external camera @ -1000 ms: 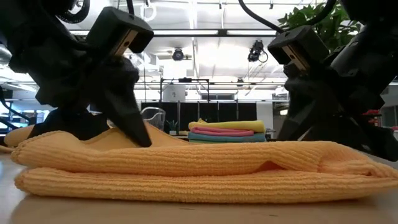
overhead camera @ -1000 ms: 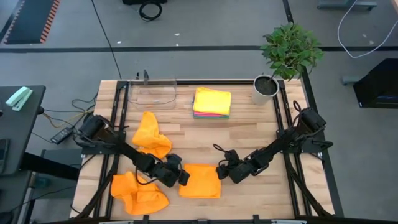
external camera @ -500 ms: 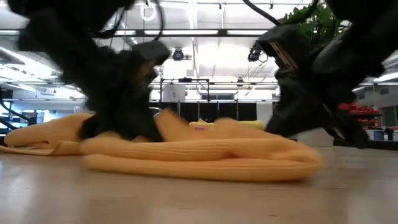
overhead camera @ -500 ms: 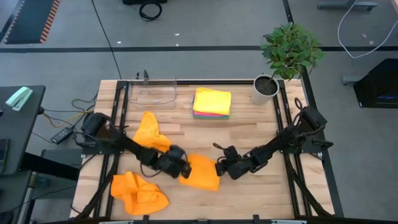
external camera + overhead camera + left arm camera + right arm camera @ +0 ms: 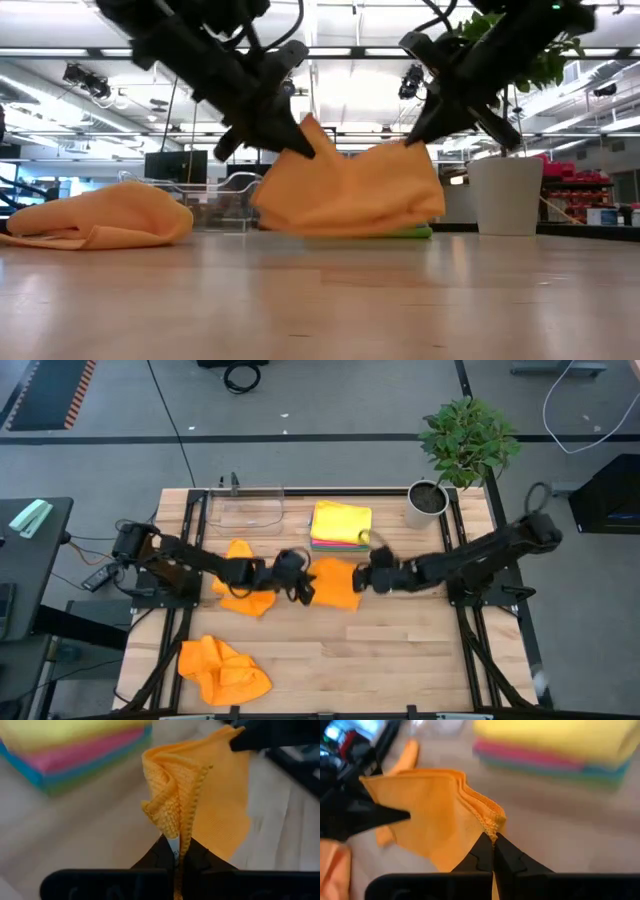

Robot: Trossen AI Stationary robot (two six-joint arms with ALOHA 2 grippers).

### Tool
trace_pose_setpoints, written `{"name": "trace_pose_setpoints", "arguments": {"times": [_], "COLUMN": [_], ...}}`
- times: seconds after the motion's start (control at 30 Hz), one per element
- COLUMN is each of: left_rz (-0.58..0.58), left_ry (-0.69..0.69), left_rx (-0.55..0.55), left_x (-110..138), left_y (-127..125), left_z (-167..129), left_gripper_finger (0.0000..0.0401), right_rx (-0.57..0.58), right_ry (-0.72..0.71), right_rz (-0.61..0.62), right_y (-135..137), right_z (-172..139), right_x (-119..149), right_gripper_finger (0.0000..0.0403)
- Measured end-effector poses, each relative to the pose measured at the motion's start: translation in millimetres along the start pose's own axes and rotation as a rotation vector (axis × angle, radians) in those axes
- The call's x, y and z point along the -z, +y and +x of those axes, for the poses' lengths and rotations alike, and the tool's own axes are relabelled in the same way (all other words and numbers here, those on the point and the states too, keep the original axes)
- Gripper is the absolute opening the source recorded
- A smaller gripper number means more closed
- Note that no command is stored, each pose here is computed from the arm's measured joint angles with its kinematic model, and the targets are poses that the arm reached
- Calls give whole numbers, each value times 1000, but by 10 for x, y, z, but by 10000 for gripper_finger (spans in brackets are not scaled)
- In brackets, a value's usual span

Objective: Fold microfiber towels
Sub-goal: Stack the folded orange towel on the yellow towel

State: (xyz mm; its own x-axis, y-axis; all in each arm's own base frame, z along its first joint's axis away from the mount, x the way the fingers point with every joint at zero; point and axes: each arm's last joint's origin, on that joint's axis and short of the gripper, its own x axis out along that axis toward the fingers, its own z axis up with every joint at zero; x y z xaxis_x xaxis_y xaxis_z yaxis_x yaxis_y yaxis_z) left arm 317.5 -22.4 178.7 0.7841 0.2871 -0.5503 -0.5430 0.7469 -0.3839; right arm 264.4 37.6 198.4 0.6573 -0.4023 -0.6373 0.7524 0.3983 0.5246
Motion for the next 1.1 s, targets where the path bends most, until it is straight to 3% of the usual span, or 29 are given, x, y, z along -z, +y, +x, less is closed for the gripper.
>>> {"name": "trace_pose_setpoints", "arguments": {"times": [0.3,0.47,0.73,0.97,1.1], "left_rz": [14,-2,-94,-94,-132], "left_ry": [-150,-106,19,3,60], "left_rx": [-35,-115,-152,-191,-255], "left_x": [-938,-1393,-1548,-1691,-1670], "left_y": [281,540,806,905,1056], "left_z": [99,261,738,765,747], "left_gripper_finger": [11,10,18,10,20], "right_rx": [36,65,71,26,23], "right_ry": [-124,-96,-83,-58,-43], "right_rz": [-33,-38,-60,-102,-103], "right_y": [-337,-634,-965,-1107,-1170], "right_z": [-137,-33,160,464,612], "right_x": [-959,-1345,-1685,-1785,-1789], "right_gripper_finger": [3,3,3,3,3]}}
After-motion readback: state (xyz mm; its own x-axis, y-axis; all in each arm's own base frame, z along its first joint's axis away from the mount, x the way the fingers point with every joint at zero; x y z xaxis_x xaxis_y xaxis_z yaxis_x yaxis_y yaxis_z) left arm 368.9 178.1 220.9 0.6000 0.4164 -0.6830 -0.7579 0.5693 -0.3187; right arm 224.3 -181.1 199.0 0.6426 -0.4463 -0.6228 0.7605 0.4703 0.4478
